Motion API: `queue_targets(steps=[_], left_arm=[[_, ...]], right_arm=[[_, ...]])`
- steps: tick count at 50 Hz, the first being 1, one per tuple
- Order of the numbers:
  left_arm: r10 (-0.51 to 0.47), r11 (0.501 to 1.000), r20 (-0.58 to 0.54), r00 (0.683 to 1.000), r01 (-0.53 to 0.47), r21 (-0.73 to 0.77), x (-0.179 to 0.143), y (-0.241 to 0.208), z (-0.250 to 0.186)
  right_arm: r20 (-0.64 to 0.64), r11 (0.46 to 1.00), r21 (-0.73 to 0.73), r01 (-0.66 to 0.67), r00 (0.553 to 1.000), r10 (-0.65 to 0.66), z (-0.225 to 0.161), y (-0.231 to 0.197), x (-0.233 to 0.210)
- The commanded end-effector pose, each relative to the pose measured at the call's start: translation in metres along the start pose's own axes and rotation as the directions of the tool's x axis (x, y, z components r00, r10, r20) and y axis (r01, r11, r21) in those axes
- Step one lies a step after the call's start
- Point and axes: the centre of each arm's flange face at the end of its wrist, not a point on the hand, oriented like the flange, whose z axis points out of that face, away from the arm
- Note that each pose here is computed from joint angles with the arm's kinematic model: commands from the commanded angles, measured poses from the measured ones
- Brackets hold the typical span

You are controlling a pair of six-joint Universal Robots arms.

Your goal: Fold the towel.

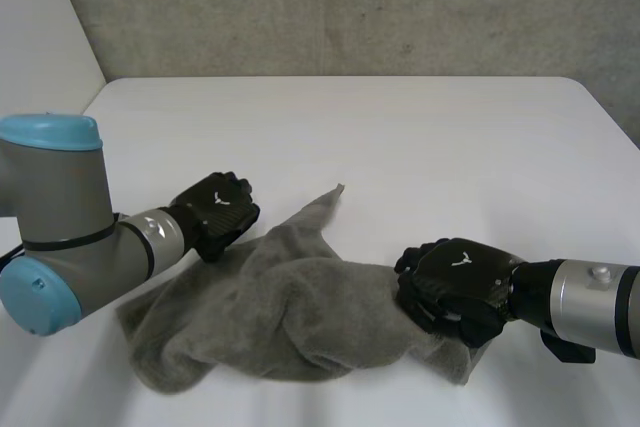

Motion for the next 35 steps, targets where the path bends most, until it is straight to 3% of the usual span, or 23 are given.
queue_targets(steps=[1, 14, 25, 35], left_arm=[[-0.063, 0.998, -0.013, 0.998, 0.062, -0.005, 0.006, 0.002, -0.005], [-0.181, 0.974, -0.017, 0.983, 0.182, 0.133, 0.006, -0.026, -0.060], [-0.248, 0.968, -0.028, 0.968, 0.249, 0.040, 0.021, 0.002, -0.077], [-0.287, 0.958, 0.018, 0.958, 0.287, 0.013, 0.025, 0.019, -0.093]], right_arm=[[0.013, 1.000, -0.009, -0.008, 1.000, 0.008, 0.002, 0.003, -0.002], [-0.031, 1.000, 0.017, -0.007, 0.999, 0.008, 0.001, 0.004, 0.007], [-0.080, 0.994, 0.085, -0.071, 0.994, 0.077, 0.002, 0.000, 0.008], [-0.188, 0.984, 0.174, -0.040, 0.979, 0.073, -0.004, -0.003, -0.002]])
